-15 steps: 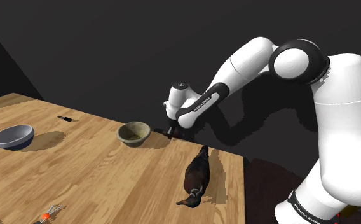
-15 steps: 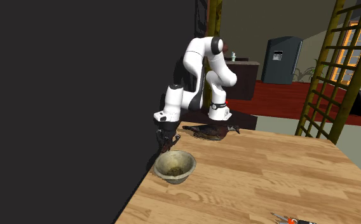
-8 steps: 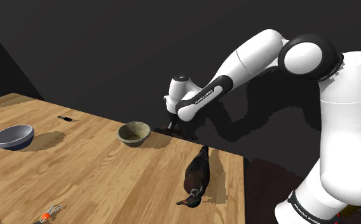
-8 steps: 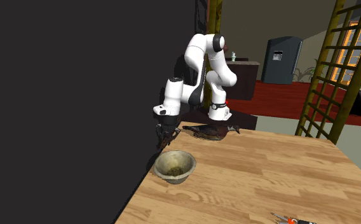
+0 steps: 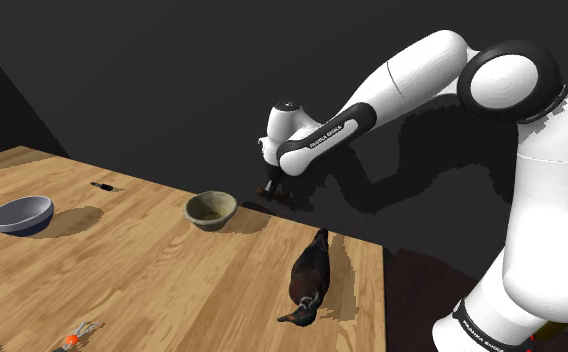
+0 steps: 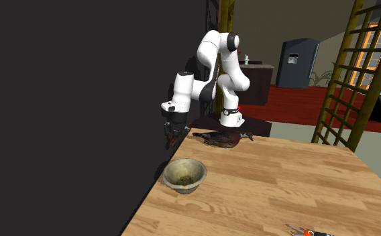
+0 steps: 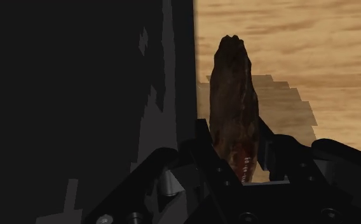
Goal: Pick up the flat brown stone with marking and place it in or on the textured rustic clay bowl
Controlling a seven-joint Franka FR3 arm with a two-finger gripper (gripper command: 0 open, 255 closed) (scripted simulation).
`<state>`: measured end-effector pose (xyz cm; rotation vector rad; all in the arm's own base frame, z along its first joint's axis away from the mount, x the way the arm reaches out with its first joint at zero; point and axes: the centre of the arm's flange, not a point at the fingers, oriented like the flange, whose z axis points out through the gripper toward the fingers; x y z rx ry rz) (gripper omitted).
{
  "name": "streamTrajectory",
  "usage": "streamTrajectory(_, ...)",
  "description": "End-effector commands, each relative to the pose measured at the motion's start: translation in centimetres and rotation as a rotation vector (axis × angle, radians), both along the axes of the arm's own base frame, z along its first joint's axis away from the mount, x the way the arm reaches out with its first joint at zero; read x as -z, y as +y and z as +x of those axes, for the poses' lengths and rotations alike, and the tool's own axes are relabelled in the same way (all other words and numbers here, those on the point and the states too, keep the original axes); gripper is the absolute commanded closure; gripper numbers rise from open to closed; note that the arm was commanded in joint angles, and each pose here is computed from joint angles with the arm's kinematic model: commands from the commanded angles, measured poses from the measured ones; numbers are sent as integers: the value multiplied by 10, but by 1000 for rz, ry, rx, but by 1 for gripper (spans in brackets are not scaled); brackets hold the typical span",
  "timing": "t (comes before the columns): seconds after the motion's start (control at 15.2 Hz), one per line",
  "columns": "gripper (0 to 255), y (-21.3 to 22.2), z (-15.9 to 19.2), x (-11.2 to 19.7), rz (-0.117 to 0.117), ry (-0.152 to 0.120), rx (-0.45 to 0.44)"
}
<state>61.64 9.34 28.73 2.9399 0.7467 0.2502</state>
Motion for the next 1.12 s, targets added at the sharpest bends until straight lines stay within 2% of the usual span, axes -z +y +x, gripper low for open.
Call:
streamTrajectory(0.0,255,-4,4,-12,-2,-8,6)
streamTrajectory(0.79,255,-4,4,-72,-2,-8,6)
streamTrajectory(1.06,255,44,26,-71,-2,-8,6)
